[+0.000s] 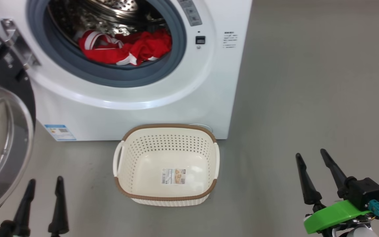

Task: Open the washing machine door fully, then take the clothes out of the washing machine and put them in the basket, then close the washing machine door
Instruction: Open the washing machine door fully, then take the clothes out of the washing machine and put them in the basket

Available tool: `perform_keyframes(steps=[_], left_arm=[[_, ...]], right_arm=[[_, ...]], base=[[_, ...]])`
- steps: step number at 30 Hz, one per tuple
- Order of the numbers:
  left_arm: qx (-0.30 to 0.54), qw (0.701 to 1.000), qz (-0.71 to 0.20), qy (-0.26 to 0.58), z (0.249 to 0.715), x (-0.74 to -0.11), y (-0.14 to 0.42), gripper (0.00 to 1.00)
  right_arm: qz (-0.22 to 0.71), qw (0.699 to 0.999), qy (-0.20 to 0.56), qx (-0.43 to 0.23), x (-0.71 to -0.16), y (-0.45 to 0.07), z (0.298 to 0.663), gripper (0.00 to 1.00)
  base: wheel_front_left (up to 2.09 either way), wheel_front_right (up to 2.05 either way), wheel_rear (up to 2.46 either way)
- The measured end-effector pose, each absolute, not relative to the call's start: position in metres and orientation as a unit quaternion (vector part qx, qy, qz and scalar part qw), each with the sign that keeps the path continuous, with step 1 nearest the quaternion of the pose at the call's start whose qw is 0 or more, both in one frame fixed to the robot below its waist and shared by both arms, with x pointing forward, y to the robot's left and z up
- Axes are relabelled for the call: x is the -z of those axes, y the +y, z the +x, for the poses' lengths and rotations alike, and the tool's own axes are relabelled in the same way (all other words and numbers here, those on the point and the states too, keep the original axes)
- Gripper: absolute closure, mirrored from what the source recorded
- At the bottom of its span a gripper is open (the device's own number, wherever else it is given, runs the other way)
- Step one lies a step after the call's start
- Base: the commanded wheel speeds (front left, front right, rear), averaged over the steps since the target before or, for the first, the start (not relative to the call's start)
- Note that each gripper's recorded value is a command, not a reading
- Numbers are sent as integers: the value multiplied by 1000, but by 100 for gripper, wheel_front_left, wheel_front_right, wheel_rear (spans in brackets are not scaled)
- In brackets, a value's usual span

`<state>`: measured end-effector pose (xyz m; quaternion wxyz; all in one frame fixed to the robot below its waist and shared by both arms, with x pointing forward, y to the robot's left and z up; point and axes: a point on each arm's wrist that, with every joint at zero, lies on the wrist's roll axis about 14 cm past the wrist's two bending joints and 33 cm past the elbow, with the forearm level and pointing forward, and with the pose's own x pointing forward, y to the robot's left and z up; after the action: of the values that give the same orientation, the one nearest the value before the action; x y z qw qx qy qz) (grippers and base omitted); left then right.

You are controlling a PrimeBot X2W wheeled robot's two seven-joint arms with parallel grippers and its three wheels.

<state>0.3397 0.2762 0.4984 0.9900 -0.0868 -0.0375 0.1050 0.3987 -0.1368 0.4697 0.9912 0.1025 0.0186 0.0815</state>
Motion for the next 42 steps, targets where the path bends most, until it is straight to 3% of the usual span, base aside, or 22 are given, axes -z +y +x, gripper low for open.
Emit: perform_keyframes(steps=[17,42], left_arm=[[9,990,-135,-27,371,-496,208,0],[13,989,-144,-29,369,-498,208,0]], right_arm=[[99,995,15,10,-467,-198,378,0],[102,995,18,10,-465,-196,375,0]], base=[[0,0,0],[14,-14,0]])
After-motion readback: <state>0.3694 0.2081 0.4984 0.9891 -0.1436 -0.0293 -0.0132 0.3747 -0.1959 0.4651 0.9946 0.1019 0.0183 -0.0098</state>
